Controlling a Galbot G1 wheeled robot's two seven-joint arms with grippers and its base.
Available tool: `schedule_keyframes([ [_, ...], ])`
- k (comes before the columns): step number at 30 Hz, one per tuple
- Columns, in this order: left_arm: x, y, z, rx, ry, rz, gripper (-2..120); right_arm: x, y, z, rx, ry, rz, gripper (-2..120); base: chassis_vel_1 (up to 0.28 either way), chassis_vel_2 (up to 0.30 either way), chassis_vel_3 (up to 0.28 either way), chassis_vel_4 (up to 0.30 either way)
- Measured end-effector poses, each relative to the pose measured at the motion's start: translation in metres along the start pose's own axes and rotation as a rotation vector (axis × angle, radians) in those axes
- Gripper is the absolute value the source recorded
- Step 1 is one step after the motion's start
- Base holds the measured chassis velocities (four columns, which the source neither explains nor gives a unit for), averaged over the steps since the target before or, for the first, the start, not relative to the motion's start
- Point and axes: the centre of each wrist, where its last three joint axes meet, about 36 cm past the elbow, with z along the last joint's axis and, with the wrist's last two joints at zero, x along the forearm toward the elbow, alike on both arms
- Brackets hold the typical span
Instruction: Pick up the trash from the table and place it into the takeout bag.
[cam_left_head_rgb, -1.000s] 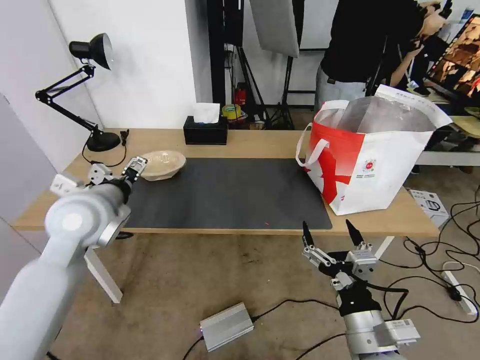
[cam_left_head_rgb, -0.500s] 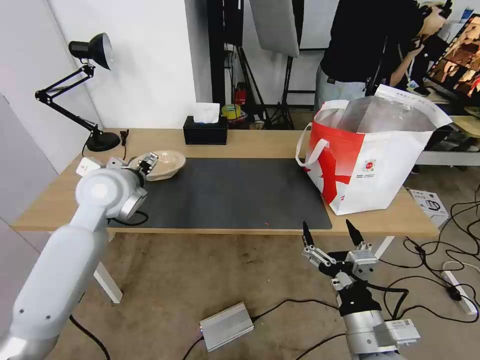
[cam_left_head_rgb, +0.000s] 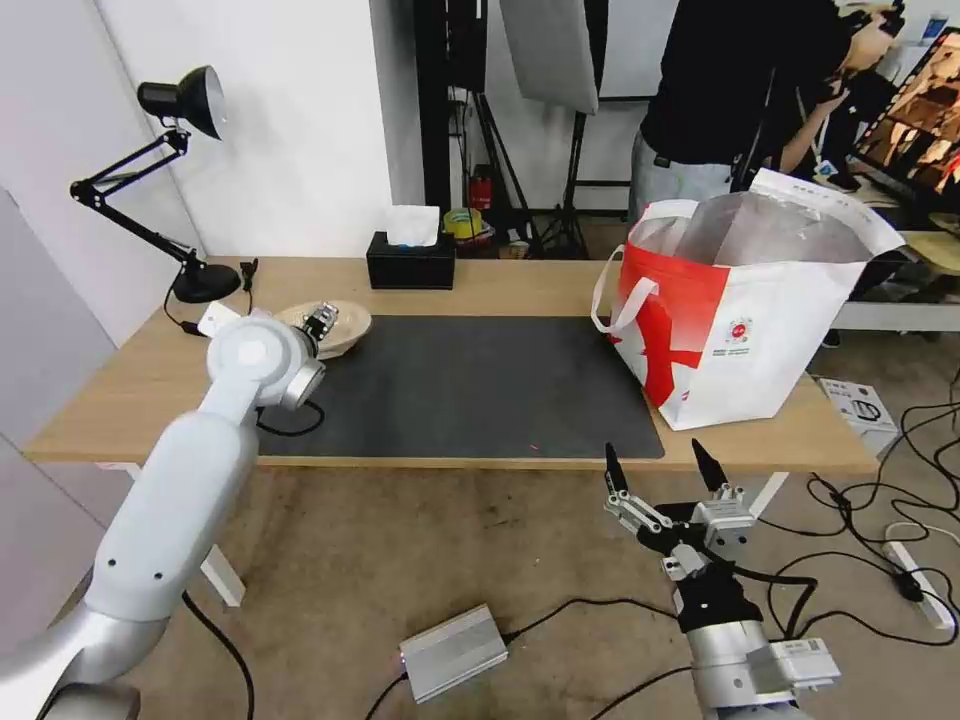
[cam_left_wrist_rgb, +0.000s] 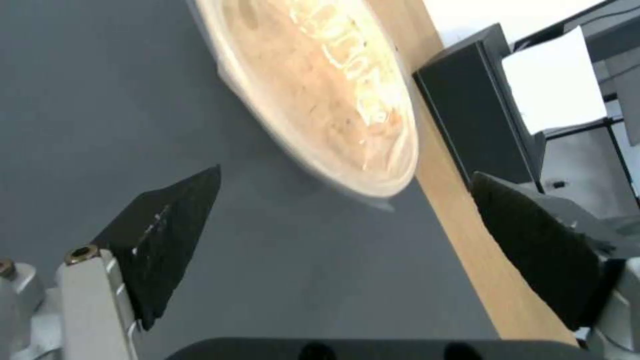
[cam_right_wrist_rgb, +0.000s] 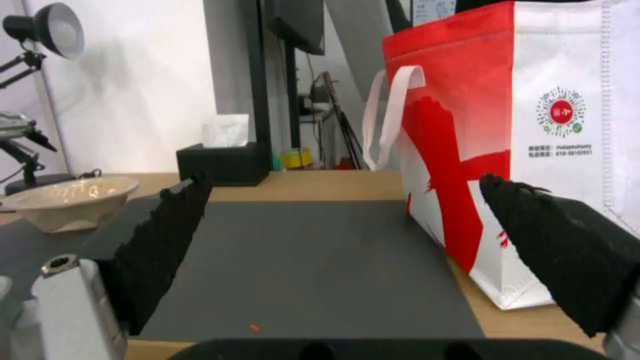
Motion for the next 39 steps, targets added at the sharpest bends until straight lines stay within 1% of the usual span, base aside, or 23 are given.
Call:
schedule_keyframes([
  [3, -0.005, -0.009, -0.004, 0.008, -0.004, -0.002, 100, 0.0, 0.0, 0.0, 0.0, 0.0, 0.0, 100, 0.0, 0.0, 0.0, 0.0],
  [11, -0.017, -0.021, -0.01, 0.016, -0.013, -0.017, 100, 0.0, 0.0, 0.0, 0.0, 0.0, 0.0, 100, 0.0, 0.0, 0.0, 0.0],
  [23, -0.035, -0.026, -0.008, 0.023, -0.026, -0.063, 100, 0.0, 0.0, 0.0, 0.0, 0.0, 0.0, 100, 0.0, 0.0, 0.0, 0.0],
  [31, -0.044, -0.026, -0.012, 0.027, -0.038, -0.101, 100, 0.0, 0.0, 0.0, 0.0, 0.0, 0.0, 100, 0.0, 0.0, 0.0, 0.0],
  [33, -0.048, -0.026, -0.011, 0.021, -0.041, -0.113, 100, 0.0, 0.0, 0.0, 0.0, 0.0, 0.0, 100, 0.0, 0.0, 0.0, 0.0],
  [34, -0.052, -0.026, -0.011, 0.014, -0.045, -0.134, 100, 0.0, 0.0, 0.0, 0.0, 0.0, 0.0, 100, 0.0, 0.0, 0.0, 0.0],
  [39, -0.06, -0.024, -0.009, 0.009, -0.052, -0.162, 100, 0.0, 0.0, 0.0, 0.0, 0.0, 0.0, 100, 0.0, 0.0, 0.0, 0.0],
])
